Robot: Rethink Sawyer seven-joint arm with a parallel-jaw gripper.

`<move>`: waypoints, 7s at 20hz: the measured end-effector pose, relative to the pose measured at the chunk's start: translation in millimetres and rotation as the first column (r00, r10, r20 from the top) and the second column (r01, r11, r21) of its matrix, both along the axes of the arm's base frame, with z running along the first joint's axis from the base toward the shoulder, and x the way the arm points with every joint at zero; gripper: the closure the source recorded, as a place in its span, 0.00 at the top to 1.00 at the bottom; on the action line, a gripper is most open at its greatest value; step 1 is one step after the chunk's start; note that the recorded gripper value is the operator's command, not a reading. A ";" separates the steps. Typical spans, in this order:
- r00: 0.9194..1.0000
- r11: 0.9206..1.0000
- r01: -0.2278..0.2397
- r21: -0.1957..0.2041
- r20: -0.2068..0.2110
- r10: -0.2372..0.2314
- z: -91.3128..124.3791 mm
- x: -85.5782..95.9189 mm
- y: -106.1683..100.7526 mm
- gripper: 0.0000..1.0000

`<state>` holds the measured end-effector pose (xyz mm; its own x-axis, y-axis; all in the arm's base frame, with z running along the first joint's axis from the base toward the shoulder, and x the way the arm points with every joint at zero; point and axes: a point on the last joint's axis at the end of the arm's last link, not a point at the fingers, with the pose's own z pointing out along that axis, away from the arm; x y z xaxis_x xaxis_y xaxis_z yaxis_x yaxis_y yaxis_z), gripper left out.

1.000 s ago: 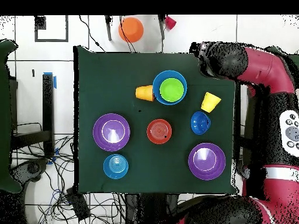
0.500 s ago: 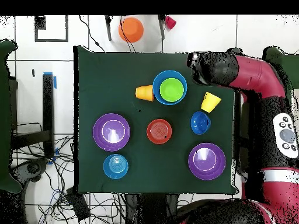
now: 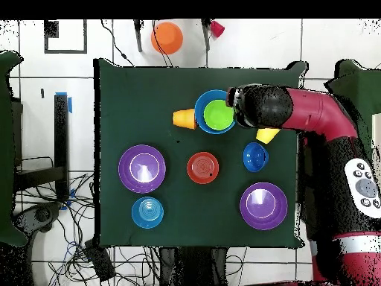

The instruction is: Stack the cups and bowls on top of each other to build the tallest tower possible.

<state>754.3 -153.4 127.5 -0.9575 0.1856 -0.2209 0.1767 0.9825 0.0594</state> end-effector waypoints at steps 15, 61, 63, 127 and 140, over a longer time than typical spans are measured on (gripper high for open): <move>0.998 0.998 -0.057 -0.027 0.012 0.058 40.4 -31.1 24.6 1.00; 0.989 0.989 -0.149 -0.023 -0.008 0.148 -50.2 -20.8 117.4 1.00; 0.989 0.989 -0.147 -0.032 -0.004 0.146 -45.9 -20.0 114.5 1.00; 0.995 0.984 -0.103 -0.144 -0.009 0.103 -61.1 -161.8 71.7 1.00; 0.993 0.982 -0.115 -0.150 -0.020 0.113 -92.3 -177.6 77.6 1.00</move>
<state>576.7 -75.8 35.1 -0.9729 0.0403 -0.2276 0.0628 0.9937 -0.0923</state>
